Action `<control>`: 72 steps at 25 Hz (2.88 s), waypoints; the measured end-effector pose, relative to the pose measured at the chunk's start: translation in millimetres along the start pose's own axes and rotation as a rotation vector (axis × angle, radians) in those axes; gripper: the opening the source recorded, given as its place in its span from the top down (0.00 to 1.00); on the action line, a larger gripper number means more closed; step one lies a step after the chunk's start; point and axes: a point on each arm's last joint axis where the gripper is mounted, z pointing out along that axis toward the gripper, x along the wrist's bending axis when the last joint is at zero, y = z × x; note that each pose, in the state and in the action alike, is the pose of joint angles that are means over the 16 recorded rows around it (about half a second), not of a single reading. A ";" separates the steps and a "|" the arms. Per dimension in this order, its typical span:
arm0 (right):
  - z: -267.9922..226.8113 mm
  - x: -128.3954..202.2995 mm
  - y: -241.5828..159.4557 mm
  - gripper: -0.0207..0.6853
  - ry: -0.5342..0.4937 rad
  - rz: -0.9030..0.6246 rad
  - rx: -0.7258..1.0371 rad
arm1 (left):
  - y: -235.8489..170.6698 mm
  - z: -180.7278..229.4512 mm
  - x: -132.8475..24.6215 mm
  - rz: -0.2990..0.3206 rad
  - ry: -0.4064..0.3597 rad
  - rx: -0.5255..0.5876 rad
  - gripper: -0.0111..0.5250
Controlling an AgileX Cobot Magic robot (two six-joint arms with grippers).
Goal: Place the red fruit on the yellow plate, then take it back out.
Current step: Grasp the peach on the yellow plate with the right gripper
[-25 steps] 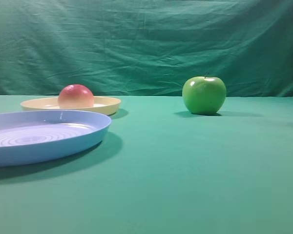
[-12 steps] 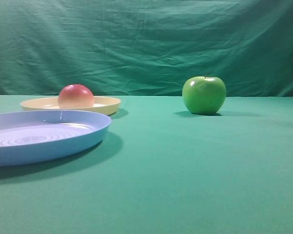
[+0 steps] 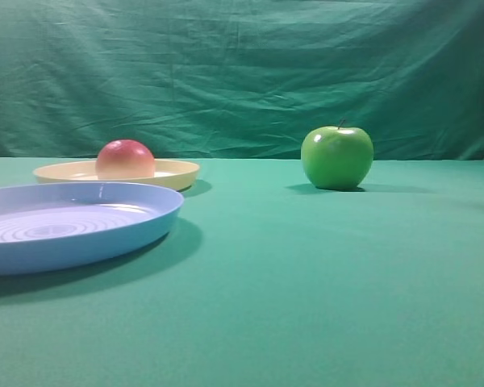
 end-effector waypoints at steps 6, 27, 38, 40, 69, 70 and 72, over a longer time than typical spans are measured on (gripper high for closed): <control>-10.1 -18.1 -44.2 0.97 -0.143 0.075 -0.188 | 0.0 0.0 0.0 0.000 0.000 0.000 0.98; 41.3 -29.9 -202.8 0.97 -0.427 0.142 -0.326 | 0.0 0.0 0.0 -0.001 0.000 0.000 0.98; 68.6 -30.0 -243.6 0.97 -0.406 0.159 -0.236 | 0.0 0.0 0.0 -0.002 0.000 0.000 0.98; 69.9 -29.8 -245.7 0.97 -0.404 0.153 -0.225 | 0.0 0.0 0.0 -0.002 0.000 0.000 0.98; 40.3 -28.4 -167.3 0.97 -0.334 0.103 -0.260 | 0.0 0.0 0.0 -0.002 0.000 0.000 0.98; 37.4 -28.6 -156.6 0.97 -0.325 0.096 -0.250 | 0.0 0.0 0.0 -0.002 0.000 0.000 0.98; 32.7 -29.0 -135.2 0.97 -0.302 0.080 -0.222 | 0.0 0.0 0.0 -0.002 0.000 0.000 0.98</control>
